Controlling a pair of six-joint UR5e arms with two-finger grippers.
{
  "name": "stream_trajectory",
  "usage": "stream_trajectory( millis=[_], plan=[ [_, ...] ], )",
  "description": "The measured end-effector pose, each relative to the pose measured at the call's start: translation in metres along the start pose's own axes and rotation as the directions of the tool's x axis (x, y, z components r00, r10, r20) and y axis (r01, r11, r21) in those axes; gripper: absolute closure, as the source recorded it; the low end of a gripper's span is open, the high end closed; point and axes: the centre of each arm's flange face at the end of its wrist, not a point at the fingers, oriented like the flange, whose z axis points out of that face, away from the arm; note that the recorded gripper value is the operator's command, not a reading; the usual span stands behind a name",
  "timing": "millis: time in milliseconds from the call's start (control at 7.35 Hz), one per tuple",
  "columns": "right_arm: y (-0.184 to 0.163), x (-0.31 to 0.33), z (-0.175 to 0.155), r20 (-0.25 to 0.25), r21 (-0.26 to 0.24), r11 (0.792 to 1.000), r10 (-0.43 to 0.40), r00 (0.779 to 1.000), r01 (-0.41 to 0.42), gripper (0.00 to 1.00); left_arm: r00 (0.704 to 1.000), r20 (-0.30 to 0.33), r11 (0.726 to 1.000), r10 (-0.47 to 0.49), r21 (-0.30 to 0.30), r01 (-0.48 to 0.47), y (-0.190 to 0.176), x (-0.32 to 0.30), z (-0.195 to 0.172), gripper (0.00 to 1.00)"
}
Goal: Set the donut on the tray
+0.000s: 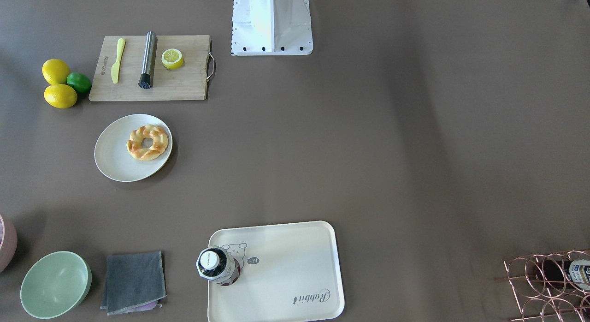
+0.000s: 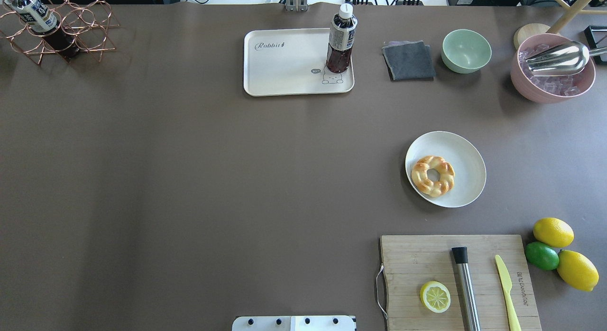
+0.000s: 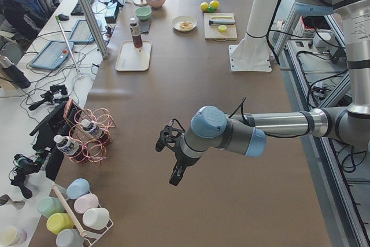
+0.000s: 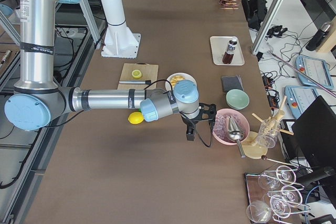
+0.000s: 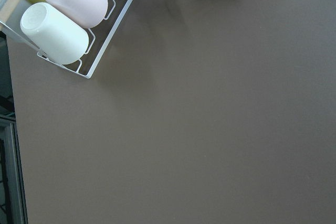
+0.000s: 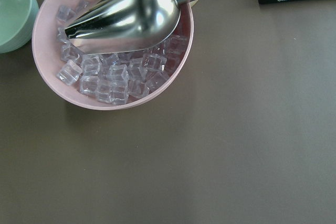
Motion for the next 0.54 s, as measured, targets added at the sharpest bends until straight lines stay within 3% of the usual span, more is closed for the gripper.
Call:
stream_trajectory(
  millis=[136, 544],
  plan=[
    [0.007, 0.001, 0.001, 0.026, 0.035, 0.999, -0.023, 0.999, 0.022, 0.00, 1.000, 0.002, 1.000, -0.002, -0.001, 0.002, 0.001, 0.000, 0.000, 0.02],
    [0.019, -0.040, 0.027, 0.086, 0.010, 1.000, 0.028, 0.996, -0.029, 0.01, 1.000, 0.002, 1.000, -0.008, -0.006, 0.008, 0.006, 0.000, 0.001, 0.07]
  ],
)
